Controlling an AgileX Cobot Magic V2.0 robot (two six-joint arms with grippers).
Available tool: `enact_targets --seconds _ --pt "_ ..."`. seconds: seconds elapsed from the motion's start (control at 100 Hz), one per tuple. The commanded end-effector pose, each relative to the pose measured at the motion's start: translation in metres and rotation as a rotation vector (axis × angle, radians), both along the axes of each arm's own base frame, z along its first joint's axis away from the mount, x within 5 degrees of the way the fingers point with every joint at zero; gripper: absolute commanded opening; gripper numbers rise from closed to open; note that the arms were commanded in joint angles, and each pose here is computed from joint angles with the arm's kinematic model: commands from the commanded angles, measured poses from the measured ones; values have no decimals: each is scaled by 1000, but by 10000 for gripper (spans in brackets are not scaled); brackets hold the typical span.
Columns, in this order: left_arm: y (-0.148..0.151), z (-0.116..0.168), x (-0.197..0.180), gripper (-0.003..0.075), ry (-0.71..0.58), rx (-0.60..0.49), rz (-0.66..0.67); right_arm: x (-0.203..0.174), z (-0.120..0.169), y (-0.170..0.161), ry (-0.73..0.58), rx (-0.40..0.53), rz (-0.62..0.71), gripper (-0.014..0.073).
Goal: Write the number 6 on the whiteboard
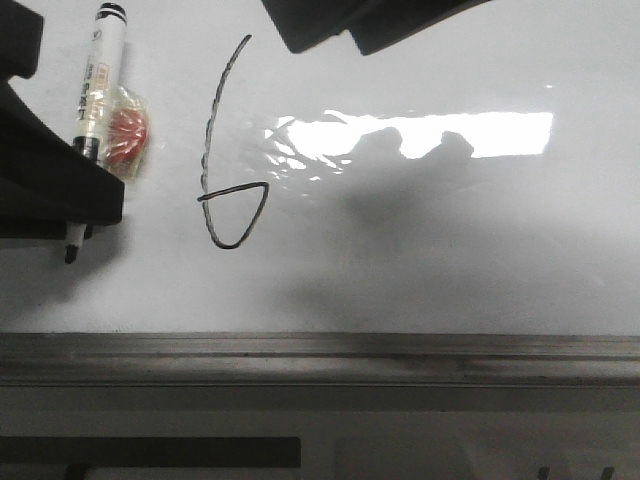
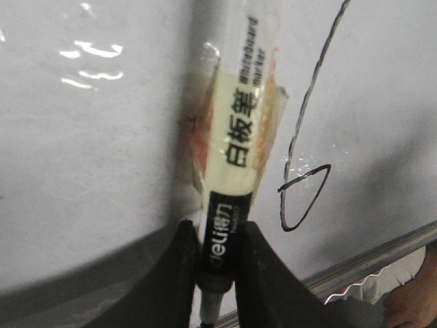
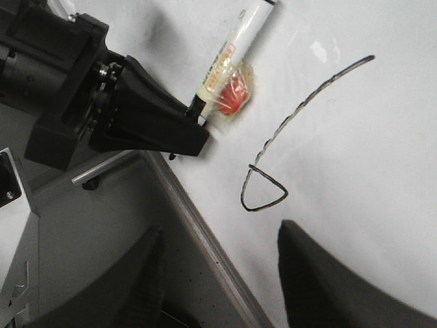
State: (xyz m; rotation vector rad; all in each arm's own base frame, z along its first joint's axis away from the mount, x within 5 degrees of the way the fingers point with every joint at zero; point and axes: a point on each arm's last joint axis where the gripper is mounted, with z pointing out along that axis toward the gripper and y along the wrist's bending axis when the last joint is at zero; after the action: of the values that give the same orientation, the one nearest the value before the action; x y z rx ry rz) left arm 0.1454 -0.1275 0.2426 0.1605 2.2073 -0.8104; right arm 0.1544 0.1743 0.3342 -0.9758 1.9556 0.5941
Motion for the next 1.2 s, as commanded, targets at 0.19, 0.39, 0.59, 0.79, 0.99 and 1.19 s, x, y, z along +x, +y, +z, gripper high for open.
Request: enact_targets --seconds 0.19,0.39,0.59,0.79,0.99,1.19 --pt "1 14 8 117 -82 -26 41 1 20 -2 -66 87 -29 322" --pt "1 14 8 360 -82 -26 41 1 20 -2 -59 94 -31 322" --pt "2 17 6 359 -89 -35 38 1 20 -2 -60 95 -32 313" --pt "9 32 -9 358 -142 -64 -10 2 20 -2 -69 103 -37 -63" --pt "24 53 -33 214 -270 -73 -82 -3 26 -10 -127 160 -63 -60" --pt "44 71 -66 -19 -372 -119 -152 -29 26 -40 -228 258 -100 -60"
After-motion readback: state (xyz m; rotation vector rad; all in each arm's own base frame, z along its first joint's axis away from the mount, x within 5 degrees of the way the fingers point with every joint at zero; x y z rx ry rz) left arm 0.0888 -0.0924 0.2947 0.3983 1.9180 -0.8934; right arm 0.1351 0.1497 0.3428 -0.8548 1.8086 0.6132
